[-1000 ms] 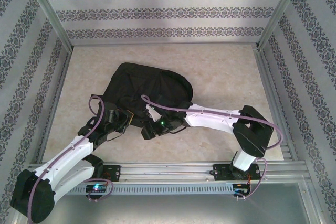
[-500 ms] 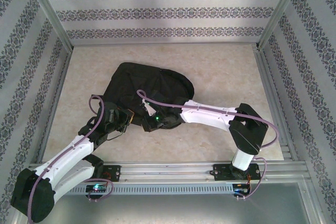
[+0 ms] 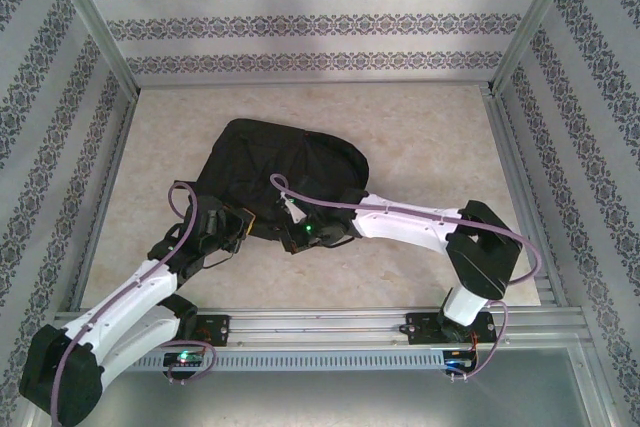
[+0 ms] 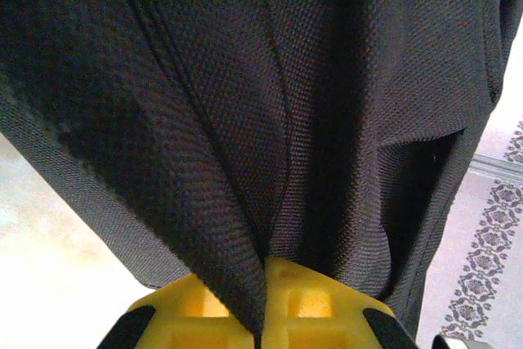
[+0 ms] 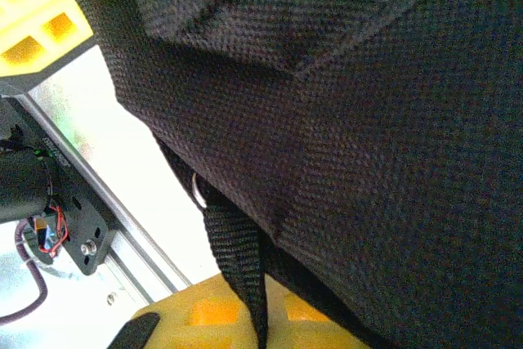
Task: Pack the student bag
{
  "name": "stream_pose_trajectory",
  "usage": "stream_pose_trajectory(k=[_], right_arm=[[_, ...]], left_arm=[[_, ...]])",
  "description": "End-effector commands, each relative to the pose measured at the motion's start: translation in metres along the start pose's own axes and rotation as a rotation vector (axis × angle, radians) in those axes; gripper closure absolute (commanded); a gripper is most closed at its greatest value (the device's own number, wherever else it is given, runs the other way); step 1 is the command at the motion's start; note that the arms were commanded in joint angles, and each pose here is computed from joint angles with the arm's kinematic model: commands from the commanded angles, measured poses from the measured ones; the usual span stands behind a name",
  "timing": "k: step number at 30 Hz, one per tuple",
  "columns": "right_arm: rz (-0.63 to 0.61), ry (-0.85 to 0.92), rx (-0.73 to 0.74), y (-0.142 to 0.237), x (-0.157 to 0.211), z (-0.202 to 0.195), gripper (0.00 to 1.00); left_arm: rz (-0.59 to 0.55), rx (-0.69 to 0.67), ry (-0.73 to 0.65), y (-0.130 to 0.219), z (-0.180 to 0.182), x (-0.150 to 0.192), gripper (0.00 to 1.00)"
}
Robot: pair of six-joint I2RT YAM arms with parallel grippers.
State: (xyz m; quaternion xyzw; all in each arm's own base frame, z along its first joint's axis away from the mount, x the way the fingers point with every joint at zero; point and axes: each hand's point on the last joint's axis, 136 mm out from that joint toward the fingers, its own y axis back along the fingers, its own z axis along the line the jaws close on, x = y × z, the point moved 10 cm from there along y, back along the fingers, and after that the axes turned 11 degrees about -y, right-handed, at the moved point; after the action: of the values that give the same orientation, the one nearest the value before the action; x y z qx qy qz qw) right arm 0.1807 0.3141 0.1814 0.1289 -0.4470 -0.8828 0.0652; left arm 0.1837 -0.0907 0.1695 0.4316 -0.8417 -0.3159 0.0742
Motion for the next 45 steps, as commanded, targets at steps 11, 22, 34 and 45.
stream_pose_trajectory(k=[11,22,34,45], right_arm=[[-0.018,-0.011,0.044,0.039,0.010,-0.024,1.00],[0.073,-0.039,0.094,0.061,0.014,-0.058,1.00],[-0.028,-0.104,0.150,0.103,0.020,-0.095,1.00],[0.055,0.133,-0.077,0.086,0.032,-0.033,1.00]], left_arm=[[-0.045,-0.035,-0.108,0.010,0.004,-0.002,1.00],[-0.046,-0.111,-0.159,0.016,0.011,-0.007,1.00],[-0.038,-0.171,-0.239,0.016,0.007,-0.020,1.00],[0.057,-0.212,-0.521,-0.010,-0.038,-0.040,0.98]])
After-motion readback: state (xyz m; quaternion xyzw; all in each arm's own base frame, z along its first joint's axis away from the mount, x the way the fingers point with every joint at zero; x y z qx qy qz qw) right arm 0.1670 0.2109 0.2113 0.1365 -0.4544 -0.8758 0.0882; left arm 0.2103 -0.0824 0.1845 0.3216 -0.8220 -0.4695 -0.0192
